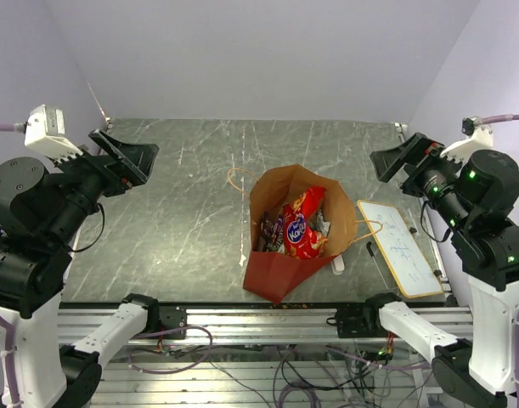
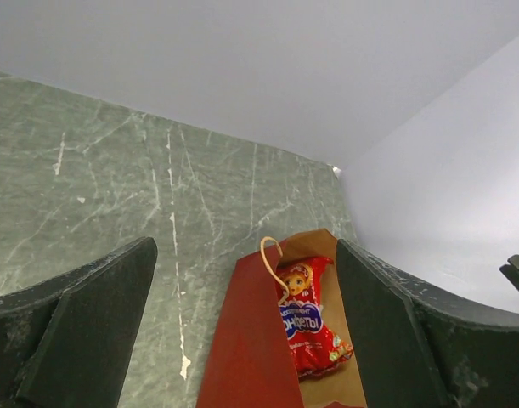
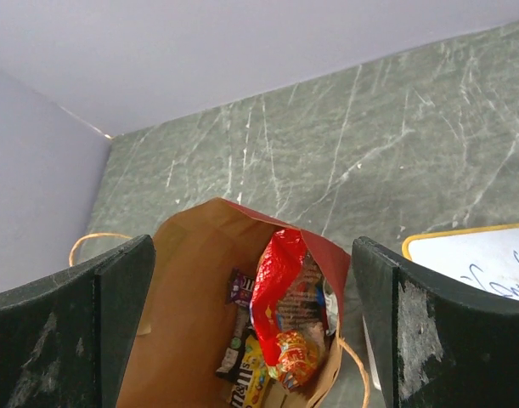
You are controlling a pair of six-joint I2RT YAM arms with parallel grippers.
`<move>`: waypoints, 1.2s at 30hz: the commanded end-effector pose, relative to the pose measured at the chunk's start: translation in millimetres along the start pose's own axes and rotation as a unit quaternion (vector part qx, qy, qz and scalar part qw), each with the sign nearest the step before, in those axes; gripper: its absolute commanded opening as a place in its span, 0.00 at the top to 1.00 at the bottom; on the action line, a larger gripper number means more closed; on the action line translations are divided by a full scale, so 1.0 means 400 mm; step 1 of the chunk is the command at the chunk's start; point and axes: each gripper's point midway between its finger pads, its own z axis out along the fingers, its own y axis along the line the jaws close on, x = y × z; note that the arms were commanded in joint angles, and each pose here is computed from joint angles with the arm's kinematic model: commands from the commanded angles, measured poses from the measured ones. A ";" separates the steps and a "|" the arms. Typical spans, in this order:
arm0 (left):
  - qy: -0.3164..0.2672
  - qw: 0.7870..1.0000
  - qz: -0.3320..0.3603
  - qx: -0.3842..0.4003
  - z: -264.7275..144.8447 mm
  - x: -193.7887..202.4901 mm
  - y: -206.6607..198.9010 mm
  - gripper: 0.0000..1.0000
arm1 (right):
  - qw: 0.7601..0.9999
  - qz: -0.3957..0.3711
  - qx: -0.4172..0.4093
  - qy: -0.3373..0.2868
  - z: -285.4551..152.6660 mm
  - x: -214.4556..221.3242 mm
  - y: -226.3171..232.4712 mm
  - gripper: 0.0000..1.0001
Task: Take the snacks out of the paper bag
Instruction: Take out the snack from the paper bag.
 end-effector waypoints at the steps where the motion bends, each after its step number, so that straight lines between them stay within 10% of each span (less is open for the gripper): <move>1: -0.024 0.999 0.009 -0.021 0.002 -0.020 0.020 0.03 | 0.999 -0.010 0.038 0.016 0.000 0.000 -0.029 0.00; 17: 0.061 0.997 -0.041 0.022 0.081 0.111 0.004 0.03 | 0.992 0.011 0.089 0.091 -0.005 0.075 -0.070 0.00; 36: 0.269 0.945 -0.163 0.094 0.235 0.416 -0.039 0.12 | 0.958 0.094 0.054 0.264 -0.081 0.403 -0.098 0.05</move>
